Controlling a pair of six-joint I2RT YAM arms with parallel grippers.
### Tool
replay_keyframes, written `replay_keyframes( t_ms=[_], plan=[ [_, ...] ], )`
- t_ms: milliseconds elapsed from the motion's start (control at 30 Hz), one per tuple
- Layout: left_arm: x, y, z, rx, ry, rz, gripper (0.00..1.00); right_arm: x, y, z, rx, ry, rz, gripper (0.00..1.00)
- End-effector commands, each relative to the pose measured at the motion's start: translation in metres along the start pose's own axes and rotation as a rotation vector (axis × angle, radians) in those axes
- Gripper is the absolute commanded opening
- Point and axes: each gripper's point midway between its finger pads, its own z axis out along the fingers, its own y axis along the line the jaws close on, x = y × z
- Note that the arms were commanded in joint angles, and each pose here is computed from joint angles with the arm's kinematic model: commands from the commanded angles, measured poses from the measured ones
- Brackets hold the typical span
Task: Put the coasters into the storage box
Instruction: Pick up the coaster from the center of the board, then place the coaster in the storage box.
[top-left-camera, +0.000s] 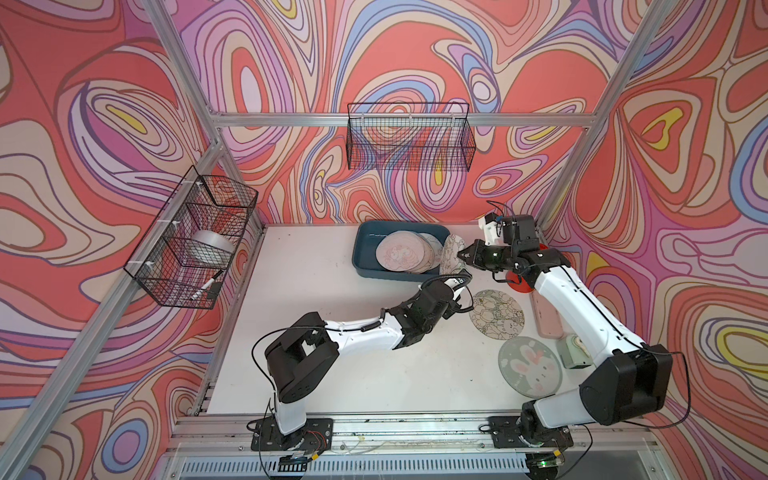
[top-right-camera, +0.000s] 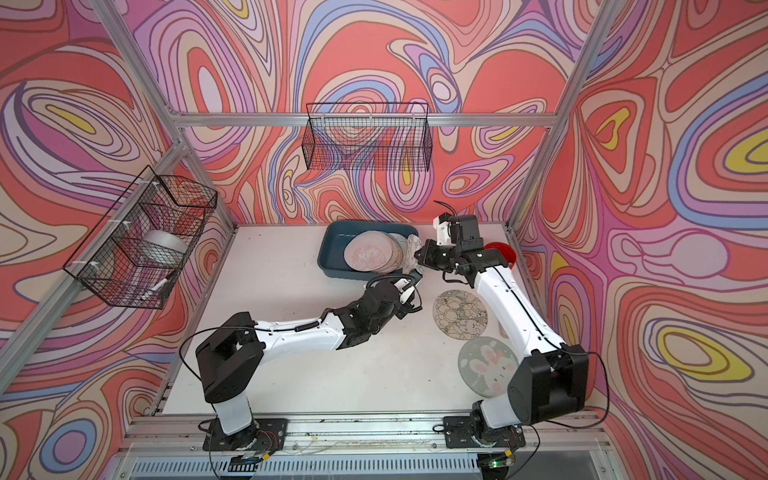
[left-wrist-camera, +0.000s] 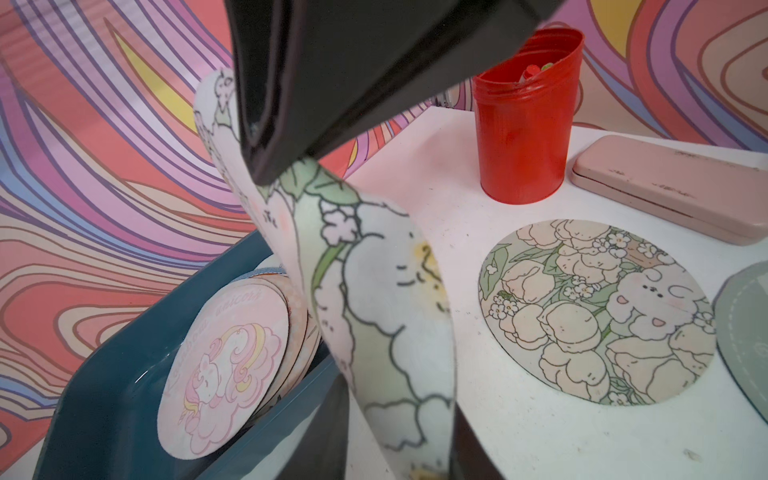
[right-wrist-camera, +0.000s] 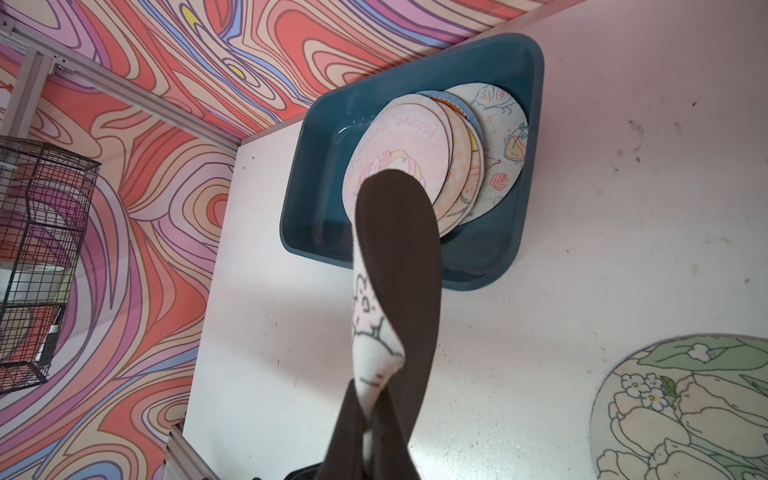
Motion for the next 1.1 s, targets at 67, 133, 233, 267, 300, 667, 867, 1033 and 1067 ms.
replay_keyframes(
  t_ms=[67, 133, 233, 267, 300, 667, 867, 1033, 1067],
  plan=[
    [-0.006, 0.009, 0.004, -0.056, 0.010, 0.013, 0.03, 0.004, 0.000, 0.000, 0.007, 0.006, -0.019, 0.00],
    [-0.004, 0.013, 0.005, -0.065, 0.037, 0.004, 0.00, 0.005, -0.002, 0.001, 0.016, 0.009, -0.020, 0.00],
    [0.000, 0.018, 0.005, -0.063, 0.069, -0.009, 0.00, 0.005, -0.007, 0.004, 0.035, 0.008, -0.017, 0.00],
    [0.002, 0.020, 0.005, -0.066, 0.078, -0.016, 0.00, 0.005, -0.009, 0.006, 0.043, 0.008, -0.015, 0.00],
    [0.003, 0.022, 0.003, -0.066, 0.083, -0.023, 0.00, 0.004, -0.012, 0.006, 0.055, 0.003, -0.015, 0.00],
    [0.028, 0.078, -0.010, -0.122, 0.233, -0.188, 0.00, -0.005, -0.053, 0.002, 0.272, -0.084, -0.019, 0.32],
    [0.033, 0.108, -0.007, -0.205, 0.306, -0.179, 0.00, -0.006, -0.067, 0.000, 0.345, -0.100, -0.026, 0.46],
    [0.031, 0.133, 0.000, -0.247, 0.338, -0.218, 0.00, -0.001, -0.073, 0.002, 0.361, -0.093, -0.029, 0.47],
    [0.028, 0.137, 0.001, -0.252, 0.337, -0.221, 0.00, 0.000, -0.075, 0.003, 0.365, -0.090, -0.030, 0.47]
  ],
)
